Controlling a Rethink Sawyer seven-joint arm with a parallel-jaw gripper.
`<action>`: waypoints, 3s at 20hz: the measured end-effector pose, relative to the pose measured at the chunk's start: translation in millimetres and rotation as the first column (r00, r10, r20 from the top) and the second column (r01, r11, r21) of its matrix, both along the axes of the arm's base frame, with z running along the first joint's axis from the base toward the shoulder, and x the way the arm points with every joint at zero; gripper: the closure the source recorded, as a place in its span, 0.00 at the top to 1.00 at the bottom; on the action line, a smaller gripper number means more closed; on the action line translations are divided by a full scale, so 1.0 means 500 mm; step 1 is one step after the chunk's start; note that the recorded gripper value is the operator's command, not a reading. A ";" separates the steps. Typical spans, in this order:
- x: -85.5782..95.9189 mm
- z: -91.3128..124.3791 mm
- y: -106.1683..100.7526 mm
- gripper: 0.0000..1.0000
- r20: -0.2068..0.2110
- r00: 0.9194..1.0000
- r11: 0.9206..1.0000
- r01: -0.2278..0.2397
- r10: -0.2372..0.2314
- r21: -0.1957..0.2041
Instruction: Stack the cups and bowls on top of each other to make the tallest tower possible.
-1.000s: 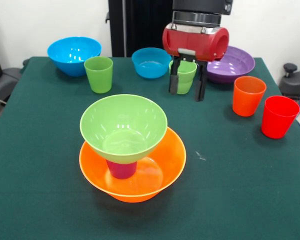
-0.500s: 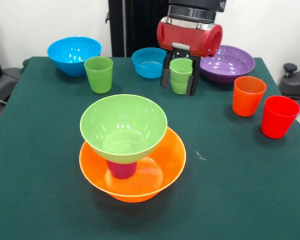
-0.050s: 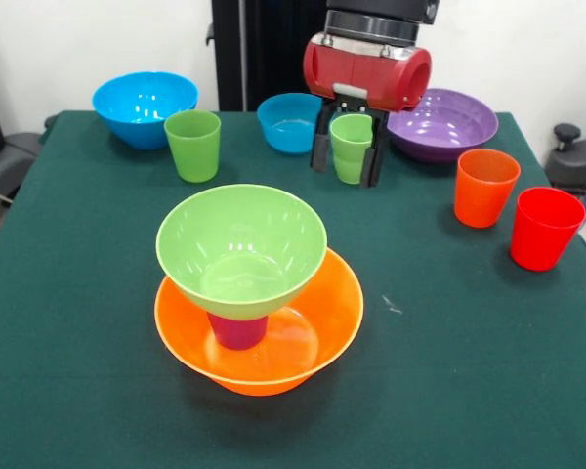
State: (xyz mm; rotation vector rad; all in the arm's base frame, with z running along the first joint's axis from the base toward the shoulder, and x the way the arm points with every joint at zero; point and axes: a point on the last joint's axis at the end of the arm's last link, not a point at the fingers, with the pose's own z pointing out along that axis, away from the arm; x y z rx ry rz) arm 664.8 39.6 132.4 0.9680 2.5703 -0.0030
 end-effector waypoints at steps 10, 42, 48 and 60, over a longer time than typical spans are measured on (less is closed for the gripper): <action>-0.016 -0.007 -0.030 1.00 -0.089 0.995 0.997 0.042 -0.036 0.064; -0.107 0.060 -0.022 1.00 -0.212 0.949 0.971 -0.237 0.235 0.016; -0.094 0.053 -0.031 1.00 -0.195 0.936 0.956 -0.294 0.292 0.018; -0.093 0.043 0.015 1.00 -0.182 0.923 0.940 -0.341 0.339 0.020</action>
